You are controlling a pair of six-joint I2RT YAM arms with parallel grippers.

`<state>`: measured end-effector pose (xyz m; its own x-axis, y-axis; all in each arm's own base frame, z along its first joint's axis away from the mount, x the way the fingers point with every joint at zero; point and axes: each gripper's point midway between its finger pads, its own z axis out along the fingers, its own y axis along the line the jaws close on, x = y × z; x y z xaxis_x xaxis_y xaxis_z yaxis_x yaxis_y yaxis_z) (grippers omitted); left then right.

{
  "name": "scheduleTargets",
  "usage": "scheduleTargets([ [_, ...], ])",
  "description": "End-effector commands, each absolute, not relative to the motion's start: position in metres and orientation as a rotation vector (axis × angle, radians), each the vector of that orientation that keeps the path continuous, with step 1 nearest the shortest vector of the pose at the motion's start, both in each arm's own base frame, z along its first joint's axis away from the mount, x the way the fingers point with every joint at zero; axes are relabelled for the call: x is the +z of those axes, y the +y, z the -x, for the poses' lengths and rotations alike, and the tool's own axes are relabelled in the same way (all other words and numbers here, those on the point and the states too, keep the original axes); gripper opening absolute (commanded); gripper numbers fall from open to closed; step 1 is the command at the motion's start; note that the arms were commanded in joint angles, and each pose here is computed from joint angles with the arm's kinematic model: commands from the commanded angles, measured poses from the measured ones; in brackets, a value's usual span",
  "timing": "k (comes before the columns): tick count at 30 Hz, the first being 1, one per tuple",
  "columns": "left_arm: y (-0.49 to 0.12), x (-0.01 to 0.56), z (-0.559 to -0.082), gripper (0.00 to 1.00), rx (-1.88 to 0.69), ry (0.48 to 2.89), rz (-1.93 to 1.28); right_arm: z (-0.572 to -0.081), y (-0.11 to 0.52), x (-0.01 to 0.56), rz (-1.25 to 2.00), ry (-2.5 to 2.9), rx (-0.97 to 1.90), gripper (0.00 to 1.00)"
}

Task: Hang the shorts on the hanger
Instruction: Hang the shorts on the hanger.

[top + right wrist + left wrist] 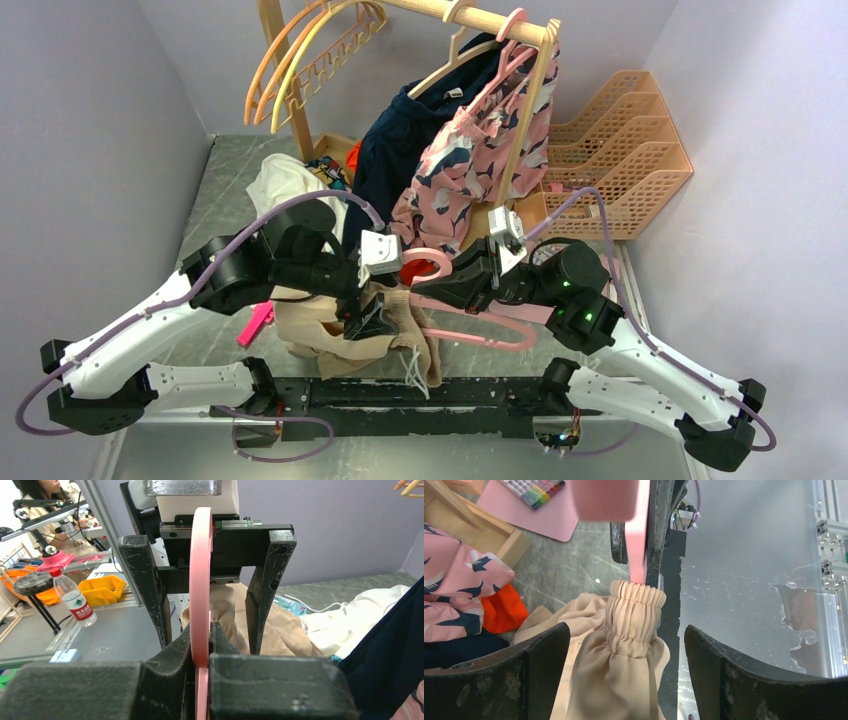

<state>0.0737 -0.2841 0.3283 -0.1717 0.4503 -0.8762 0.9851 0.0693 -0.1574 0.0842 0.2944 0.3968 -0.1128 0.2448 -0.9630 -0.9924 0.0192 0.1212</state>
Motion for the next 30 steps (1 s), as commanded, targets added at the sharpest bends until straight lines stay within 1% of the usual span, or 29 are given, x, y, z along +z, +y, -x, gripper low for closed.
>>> scheduleTargets([
  [1,-0.28,0.328,-0.075,0.86,-1.022,1.694,-1.443,-0.077,0.285,0.428,0.922,1.019,1.372,0.0],
  [4,-0.282,0.32,-0.073,0.79,-1.029,1.713,-1.468,-0.075,0.284,0.43,0.919,1.01,1.377,0.0],
  [6,-0.285,0.315,-0.072,0.73,-1.039,1.719,-1.486,-0.074,0.284,0.43,0.92,1.006,1.385,0.0],
  [10,-0.292,0.314,-0.068,0.56,-1.088,1.698,-1.515,-0.073,0.285,0.43,0.921,0.998,1.403,0.0],
  [12,-0.296,0.317,-0.069,0.46,-1.099,1.681,-1.516,-0.072,0.286,0.43,0.92,0.995,1.411,0.0],
  [14,-0.298,0.321,-0.069,0.39,-1.107,1.664,-1.513,-0.072,0.286,0.429,0.922,0.996,1.414,0.0],
  [15,-0.299,0.323,-0.069,0.34,-1.109,1.656,-1.511,-0.072,0.286,0.429,0.92,0.999,1.415,0.0],
  [17,-0.3,0.325,-0.071,0.14,-1.104,1.646,-1.498,-0.072,0.285,0.428,0.92,0.998,1.417,0.0],
  [18,-0.3,0.324,-0.072,0.08,-1.1,1.647,-1.491,-0.071,0.285,0.427,0.92,0.999,1.419,0.0],
  [22,-0.301,0.324,-0.073,0.07,-1.106,1.636,-1.474,-0.069,0.285,0.425,0.937,1.002,1.424,0.0],
  [23,-0.301,0.323,-0.074,0.11,-1.101,1.639,-1.467,-0.068,0.286,0.424,0.949,1.002,1.425,0.0],
  [24,-0.301,0.323,-0.075,0.25,-1.093,1.648,-1.461,-0.067,0.286,0.424,0.961,1.004,1.425,0.0],
  [25,-0.3,0.324,-0.076,0.42,-1.083,1.654,-1.455,-0.066,0.286,0.423,0.972,1.005,1.424,0.0],
  [26,-0.299,0.325,-0.078,0.55,-1.071,1.657,-1.45,-0.065,0.286,0.424,0.977,1.001,1.42,0.0],
  [27,-0.297,0.329,-0.078,0.64,-1.065,1.648,-1.446,-0.065,0.286,0.425,0.98,1.001,1.417,0.0],
  [28,-0.296,0.333,-0.078,0.89,-1.063,1.639,-1.438,-0.066,0.285,0.425,0.981,1.003,1.409,0.0],
  [29,-0.293,0.339,-0.077,0.98,-1.065,1.625,-1.428,-0.066,0.285,0.425,0.984,1.002,1.405,0.0],
  [30,-0.291,0.344,-0.076,1.0,-1.066,1.61,-1.419,-0.066,0.284,0.425,0.986,1.004,1.399,0.0],
])
